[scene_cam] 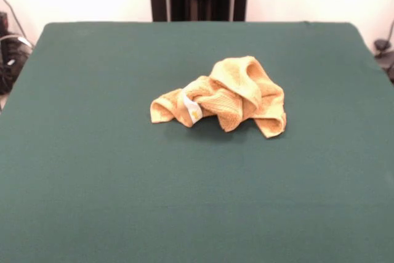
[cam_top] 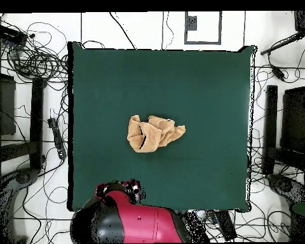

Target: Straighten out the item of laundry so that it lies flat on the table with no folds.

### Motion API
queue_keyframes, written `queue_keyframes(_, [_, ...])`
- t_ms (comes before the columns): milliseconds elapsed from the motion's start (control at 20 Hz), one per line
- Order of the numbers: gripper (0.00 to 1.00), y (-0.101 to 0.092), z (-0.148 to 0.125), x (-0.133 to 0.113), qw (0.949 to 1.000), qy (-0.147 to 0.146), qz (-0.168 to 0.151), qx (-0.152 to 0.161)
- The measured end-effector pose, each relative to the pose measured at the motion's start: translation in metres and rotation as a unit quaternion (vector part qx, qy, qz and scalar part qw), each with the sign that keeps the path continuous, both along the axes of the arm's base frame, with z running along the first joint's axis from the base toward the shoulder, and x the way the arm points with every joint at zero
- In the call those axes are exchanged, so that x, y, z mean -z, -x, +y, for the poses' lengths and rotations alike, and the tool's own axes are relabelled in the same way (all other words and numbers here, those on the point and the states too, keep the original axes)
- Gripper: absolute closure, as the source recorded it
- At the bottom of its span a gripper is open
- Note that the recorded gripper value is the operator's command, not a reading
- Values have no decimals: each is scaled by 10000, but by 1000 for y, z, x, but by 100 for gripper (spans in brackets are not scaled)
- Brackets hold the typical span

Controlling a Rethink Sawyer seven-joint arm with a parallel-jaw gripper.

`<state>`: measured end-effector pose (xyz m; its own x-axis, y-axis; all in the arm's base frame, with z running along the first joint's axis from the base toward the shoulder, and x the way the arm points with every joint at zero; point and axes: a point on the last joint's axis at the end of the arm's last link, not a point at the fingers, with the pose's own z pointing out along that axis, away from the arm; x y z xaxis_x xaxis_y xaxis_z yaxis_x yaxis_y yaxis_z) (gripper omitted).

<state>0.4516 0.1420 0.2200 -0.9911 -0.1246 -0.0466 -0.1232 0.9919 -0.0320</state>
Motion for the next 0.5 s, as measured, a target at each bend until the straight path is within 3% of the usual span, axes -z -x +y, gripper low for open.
queue_keyframes(500, [0, -3, -1, 0, 9999, 10, -112, 6])
